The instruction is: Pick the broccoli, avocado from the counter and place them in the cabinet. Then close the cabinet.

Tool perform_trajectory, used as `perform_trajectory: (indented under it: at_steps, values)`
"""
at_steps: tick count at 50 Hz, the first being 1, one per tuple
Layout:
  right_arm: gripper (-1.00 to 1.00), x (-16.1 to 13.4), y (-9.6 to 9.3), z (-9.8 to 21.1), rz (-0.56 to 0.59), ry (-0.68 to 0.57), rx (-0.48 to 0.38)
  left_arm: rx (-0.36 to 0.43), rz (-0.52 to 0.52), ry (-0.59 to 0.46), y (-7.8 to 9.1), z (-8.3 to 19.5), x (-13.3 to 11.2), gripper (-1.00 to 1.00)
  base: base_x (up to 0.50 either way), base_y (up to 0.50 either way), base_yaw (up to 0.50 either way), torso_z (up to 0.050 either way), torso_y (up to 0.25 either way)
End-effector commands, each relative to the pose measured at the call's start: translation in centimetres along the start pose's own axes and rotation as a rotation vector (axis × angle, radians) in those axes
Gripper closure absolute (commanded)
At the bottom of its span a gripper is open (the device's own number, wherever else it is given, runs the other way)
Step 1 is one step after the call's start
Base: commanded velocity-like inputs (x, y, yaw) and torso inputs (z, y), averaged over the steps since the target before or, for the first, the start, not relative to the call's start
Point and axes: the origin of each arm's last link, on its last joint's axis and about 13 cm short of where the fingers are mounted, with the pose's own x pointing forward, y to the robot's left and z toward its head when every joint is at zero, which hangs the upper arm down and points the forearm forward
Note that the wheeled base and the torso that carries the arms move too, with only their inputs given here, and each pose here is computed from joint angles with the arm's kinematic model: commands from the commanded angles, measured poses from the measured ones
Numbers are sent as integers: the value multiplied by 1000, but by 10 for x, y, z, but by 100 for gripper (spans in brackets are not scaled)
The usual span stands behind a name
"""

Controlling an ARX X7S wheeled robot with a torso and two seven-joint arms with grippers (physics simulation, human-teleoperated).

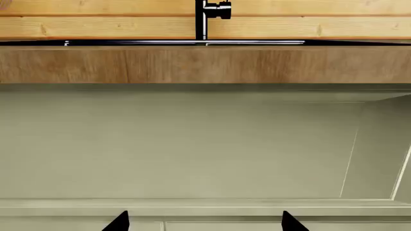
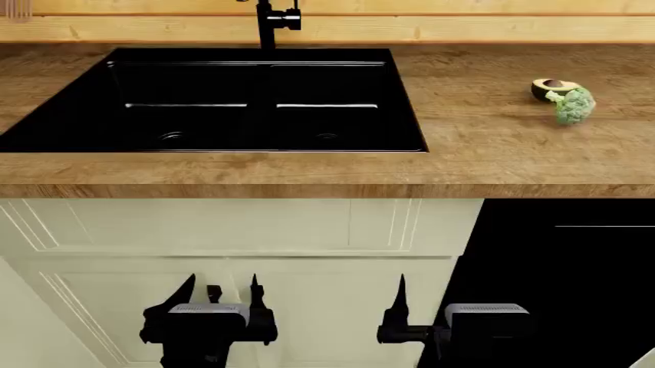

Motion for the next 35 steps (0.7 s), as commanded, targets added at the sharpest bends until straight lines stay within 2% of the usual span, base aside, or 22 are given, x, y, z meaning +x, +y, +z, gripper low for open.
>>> perform_trajectory:
  at_steps: [1, 5, 10, 19, 25, 29, 35]
  values:
    - [-100, 0, 1, 1, 0, -1, -3, 6, 2, -5, 0, 2, -1, -100, 0, 0, 0, 0, 0]
    - [-100, -2, 1, 5, -1, -10, -18, 21, 8, -10, 0, 12, -6, -100, 0, 0, 0, 0, 0]
    - [-100, -2, -1, 17, -2, -28, -34, -9, -3, -15, 3, 36, -3, -100, 0, 0, 0, 0, 0]
    - [-100, 8, -15, 82, 7, -72, -48, 7, -65, -64, 15, 106, 19, -100, 0, 0, 0, 2, 0]
    - [-100, 14, -26, 109, 32, -81, -80, 16, -142, -110, 20, 148, 29, -100, 0, 0, 0, 48, 0]
    - [-100, 16, -32, 119, 62, -88, -90, 19, -156, -122, 24, 163, 31, -100, 53, -157, 0, 50, 0]
    - [-100, 16, -39, 134, 94, -107, -102, 38, -205, -140, 23, 179, 28, -100, 181, -473, 0, 50, 0]
